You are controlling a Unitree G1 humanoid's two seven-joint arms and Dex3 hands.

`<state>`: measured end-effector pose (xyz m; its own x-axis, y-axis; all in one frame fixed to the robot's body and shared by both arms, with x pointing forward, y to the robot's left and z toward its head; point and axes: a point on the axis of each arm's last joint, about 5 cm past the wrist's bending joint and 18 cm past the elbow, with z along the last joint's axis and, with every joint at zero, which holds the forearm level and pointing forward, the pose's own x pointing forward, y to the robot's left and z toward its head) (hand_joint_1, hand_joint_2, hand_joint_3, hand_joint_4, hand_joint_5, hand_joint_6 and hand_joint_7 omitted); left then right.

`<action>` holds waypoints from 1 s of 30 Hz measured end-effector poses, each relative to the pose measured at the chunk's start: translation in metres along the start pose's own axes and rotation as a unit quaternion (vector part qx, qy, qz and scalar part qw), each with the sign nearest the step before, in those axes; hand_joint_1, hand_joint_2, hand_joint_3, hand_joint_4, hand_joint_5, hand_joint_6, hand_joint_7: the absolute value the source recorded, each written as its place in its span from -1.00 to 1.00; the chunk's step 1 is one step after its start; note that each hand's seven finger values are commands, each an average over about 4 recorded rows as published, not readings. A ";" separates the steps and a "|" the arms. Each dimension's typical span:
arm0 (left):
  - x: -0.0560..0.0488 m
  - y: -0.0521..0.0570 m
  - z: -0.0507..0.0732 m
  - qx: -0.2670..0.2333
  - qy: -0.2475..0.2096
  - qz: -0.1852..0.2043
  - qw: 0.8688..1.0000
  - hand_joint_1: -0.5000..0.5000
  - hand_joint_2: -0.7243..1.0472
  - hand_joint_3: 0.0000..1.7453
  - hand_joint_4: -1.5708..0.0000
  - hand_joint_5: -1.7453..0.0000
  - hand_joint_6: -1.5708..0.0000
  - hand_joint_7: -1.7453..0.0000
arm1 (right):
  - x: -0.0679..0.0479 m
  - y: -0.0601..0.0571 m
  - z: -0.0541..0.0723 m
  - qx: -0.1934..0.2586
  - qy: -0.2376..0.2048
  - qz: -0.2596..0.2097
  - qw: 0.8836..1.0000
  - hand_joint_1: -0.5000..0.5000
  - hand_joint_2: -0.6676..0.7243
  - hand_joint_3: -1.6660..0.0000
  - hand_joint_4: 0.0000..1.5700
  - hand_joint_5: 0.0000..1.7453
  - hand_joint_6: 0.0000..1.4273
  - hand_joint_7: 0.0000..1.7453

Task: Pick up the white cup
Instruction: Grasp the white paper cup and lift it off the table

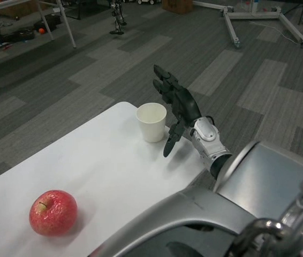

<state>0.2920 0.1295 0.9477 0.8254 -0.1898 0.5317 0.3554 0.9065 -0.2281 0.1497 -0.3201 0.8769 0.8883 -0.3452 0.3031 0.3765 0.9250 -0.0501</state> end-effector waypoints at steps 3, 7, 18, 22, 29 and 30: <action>0.000 0.000 -0.001 -0.001 0.001 0.000 1.000 -1.00 1.00 -0.95 1.00 0.88 1.00 0.92 | -0.002 0.000 -0.003 0.003 0.009 -0.002 1.000 -0.92 1.00 1.00 -1.00 -1.00 -1.00 -1.00; -0.001 0.000 -0.001 -0.001 0.004 0.001 1.000 -1.00 1.00 -0.90 1.00 0.88 1.00 0.92 | -0.008 0.003 -0.010 0.018 0.022 -0.017 0.999 -0.92 1.00 1.00 -1.00 -1.00 -1.00 -0.96; -0.001 -0.001 -0.002 -0.002 0.004 0.001 1.000 -1.00 1.00 -0.90 1.00 0.88 1.00 0.92 | -0.010 0.010 -0.019 0.045 0.036 -0.040 0.998 -0.83 1.00 1.00 -1.00 -1.00 -1.00 -0.96; -0.001 -0.001 -0.002 -0.002 0.004 0.001 1.000 -1.00 1.00 -0.90 1.00 0.88 1.00 0.92 | -0.008 0.015 -0.022 0.060 0.033 -0.051 0.996 -0.92 1.00 1.00 -1.00 -1.00 -1.00 -1.00; 0.000 -0.001 -0.002 -0.004 0.003 0.001 1.000 -1.00 1.00 -0.90 1.00 0.88 1.00 0.92 | -0.008 0.028 -0.026 0.091 0.029 -0.069 0.993 -0.92 1.00 1.00 -1.00 -1.00 -1.00 -1.00; 0.000 -0.002 -0.002 -0.004 0.002 0.001 1.000 -1.00 1.00 -0.90 1.00 0.88 1.00 0.92 | -0.008 0.030 -0.026 0.095 0.029 -0.069 0.993 -0.92 1.00 1.00 -1.00 -1.00 -1.00 -1.00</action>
<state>0.2919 0.1275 0.9464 0.8285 -0.1889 0.5272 0.3563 0.9041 -0.2360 0.1611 -0.2935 0.8484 0.8470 -0.4744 0.2398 0.4442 0.8795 0.1707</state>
